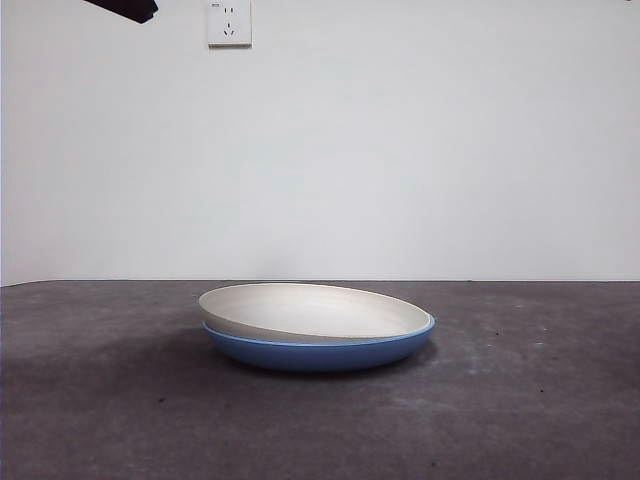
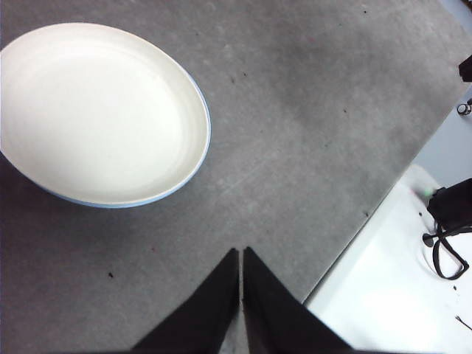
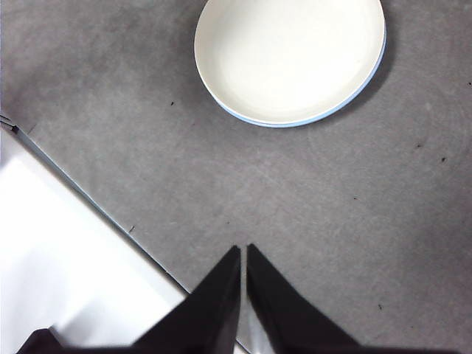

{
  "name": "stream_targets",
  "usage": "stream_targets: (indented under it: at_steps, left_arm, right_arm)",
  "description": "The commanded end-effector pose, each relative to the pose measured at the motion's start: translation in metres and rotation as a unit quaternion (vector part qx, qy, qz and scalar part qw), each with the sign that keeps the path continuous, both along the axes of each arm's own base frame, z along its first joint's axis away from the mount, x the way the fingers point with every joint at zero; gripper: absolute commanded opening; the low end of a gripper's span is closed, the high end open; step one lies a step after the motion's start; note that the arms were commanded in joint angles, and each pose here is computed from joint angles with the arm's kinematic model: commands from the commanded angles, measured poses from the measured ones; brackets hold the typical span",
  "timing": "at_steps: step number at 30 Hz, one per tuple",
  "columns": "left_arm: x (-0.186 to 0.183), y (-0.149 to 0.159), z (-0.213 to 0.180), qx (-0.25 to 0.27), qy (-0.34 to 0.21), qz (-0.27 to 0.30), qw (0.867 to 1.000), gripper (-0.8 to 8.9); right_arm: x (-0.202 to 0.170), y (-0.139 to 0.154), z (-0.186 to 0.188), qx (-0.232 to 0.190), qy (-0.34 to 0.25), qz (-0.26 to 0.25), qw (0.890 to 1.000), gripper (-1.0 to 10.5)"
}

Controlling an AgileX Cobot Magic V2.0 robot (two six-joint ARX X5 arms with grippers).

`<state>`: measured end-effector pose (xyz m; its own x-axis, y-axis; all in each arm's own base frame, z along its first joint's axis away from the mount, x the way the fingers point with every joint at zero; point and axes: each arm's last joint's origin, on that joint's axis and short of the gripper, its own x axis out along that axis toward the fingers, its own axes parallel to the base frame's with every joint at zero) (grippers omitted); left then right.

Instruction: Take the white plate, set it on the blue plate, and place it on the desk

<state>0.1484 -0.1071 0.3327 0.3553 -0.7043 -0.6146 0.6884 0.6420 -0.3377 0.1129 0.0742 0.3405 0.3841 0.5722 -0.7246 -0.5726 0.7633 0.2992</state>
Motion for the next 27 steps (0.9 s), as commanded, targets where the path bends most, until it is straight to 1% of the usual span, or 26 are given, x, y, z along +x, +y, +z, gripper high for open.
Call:
stream_targets:
  at_steps: [1,3,5,6,8,10,12,13,15,16,19,20,22,24,27]
  left_arm:
    - [-0.004,0.004,0.008,0.0,-0.044,-0.018,0.999,0.09]
    - [-0.006,0.01,0.014,-0.002,-0.087,-0.017,0.996,0.09]
    - [-0.006,0.019,0.024,-0.017,-0.151,0.001,0.988,0.09]
    - [-0.007,0.025,0.03,-0.026,-0.194,0.012,0.981,0.09]
    - [-0.01,0.038,0.041,-0.042,-0.272,0.042,0.961,0.09]
    - [-0.016,0.053,0.049,-0.057,-0.345,0.091,0.933,0.09]
    - [-0.024,0.065,0.052,-0.062,-0.399,0.138,0.904,0.09]
    - [-0.029,0.072,0.05,-0.06,-0.431,0.171,0.884,0.09]
    - [-0.037,0.081,0.045,-0.053,-0.469,0.219,0.854,0.09]
    - [-0.042,0.086,0.039,-0.045,-0.485,0.252,0.836,0.09]
    - [-0.05,0.095,0.02,-0.026,-0.504,0.319,0.802,0.09]
    - [-0.051,0.097,0.013,-0.02,-0.505,0.334,0.796,0.09]
    - [-0.054,0.101,-0.006,-0.006,-0.5,0.359,0.788,0.09]
    - [-0.055,0.104,-0.025,0.005,-0.491,0.369,0.789,0.09]
    - [-0.055,0.106,-0.055,0.018,-0.475,0.378,0.795,0.09]
  right_arm:
    - [0.001,0.002,0.005,0.003,-0.012,0.007,1.0,0.1]
    - [0.001,0.002,0.005,0.003,-0.012,0.007,1.0,0.1]
    - [0.001,0.002,0.005,0.003,-0.012,0.007,1.0,0.1]
    - [0.001,0.002,0.005,0.003,-0.012,0.007,1.0,0.1]
    - [0.001,0.002,0.005,0.003,-0.012,0.007,1.0,0.1]
    - [0.001,0.002,0.005,0.003,-0.012,0.007,1.0,0.1]
    - [0.001,0.002,0.005,0.003,-0.012,0.007,1.0,0.1]
    - [0.001,0.002,0.005,0.003,-0.012,0.007,1.0,0.1]
    - [0.001,0.002,0.005,0.003,-0.012,0.007,1.0,0.1]
    - [0.001,0.002,0.005,0.003,-0.012,0.007,1.0,0.1]
    - [0.001,0.002,0.005,0.003,-0.012,0.007,1.0,0.1]
    - [0.001,0.002,0.005,0.003,-0.012,0.007,1.0,0.1]
    - [0.001,0.002,0.005,0.003,-0.012,0.007,1.0,0.1]
    - [0.001,0.002,0.005,0.003,-0.012,0.007,1.0,0.1]
    - [0.001,0.002,0.005,0.003,-0.012,0.007,1.0,0.1]
